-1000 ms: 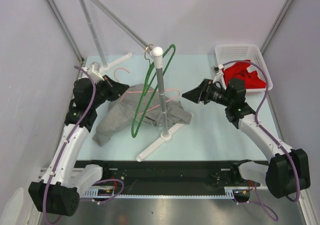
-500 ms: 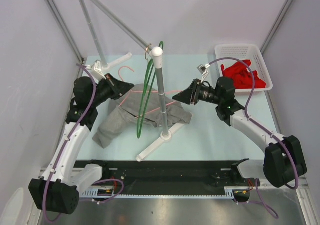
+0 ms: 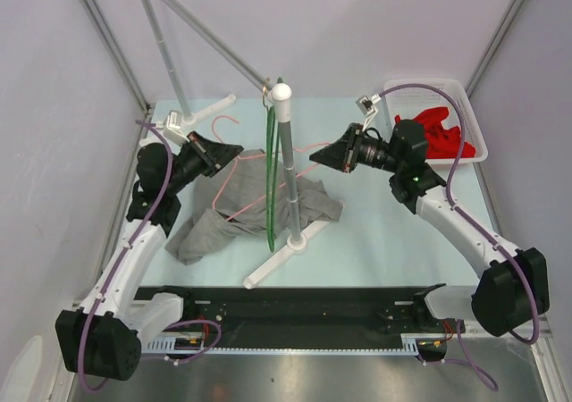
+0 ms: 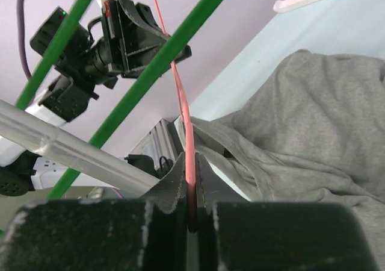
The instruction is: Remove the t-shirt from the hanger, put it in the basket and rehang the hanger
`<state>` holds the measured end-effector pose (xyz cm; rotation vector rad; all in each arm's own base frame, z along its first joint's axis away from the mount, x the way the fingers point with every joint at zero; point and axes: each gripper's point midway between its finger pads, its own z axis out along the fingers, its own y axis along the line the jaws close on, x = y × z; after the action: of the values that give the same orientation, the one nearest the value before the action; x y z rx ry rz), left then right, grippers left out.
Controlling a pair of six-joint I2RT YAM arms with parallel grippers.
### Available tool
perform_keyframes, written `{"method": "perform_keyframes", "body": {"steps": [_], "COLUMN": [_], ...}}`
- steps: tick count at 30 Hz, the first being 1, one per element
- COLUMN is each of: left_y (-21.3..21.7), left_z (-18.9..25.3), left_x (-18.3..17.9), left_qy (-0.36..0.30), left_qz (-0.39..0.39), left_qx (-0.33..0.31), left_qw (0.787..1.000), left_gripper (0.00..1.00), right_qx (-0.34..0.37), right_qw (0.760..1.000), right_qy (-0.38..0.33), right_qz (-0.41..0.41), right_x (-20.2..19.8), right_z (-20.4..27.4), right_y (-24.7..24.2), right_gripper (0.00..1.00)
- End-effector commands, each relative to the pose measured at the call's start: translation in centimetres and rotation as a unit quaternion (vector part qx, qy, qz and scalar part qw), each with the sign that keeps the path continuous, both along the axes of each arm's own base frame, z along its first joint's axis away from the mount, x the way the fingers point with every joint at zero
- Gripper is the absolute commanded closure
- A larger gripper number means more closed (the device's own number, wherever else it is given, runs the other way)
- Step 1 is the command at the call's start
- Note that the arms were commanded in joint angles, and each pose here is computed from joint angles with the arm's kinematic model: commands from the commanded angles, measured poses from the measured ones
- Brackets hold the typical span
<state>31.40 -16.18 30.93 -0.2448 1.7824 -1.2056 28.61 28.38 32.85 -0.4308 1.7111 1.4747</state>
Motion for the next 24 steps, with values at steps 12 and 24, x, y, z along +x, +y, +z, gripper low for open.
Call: {"method": "perform_keyframes", "body": {"steps": [12, 24], "left_y": [-5.1, -3.2], "left_z": [1.8, -0.8], "left_x": [0.3, 0.0], "left_qy": [-0.020, 0.002], "left_qz": [-0.061, -0.021], "left_qx": [-0.035, 0.045], "left_qw": [0.997, 0.999], "left_gripper": [1.00, 0.33], "right_qx": [-0.008, 0.017], "right_qw": [0.986, 0.989], "right_qy": [-0.085, -0.059], "right_qz": [-0.145, -0.135], "right_x": [3.9, 4.7], "right_z": [7.2, 6.7], "right_y": [-5.7, -6.9], "right_gripper": [1.00, 1.00]}}
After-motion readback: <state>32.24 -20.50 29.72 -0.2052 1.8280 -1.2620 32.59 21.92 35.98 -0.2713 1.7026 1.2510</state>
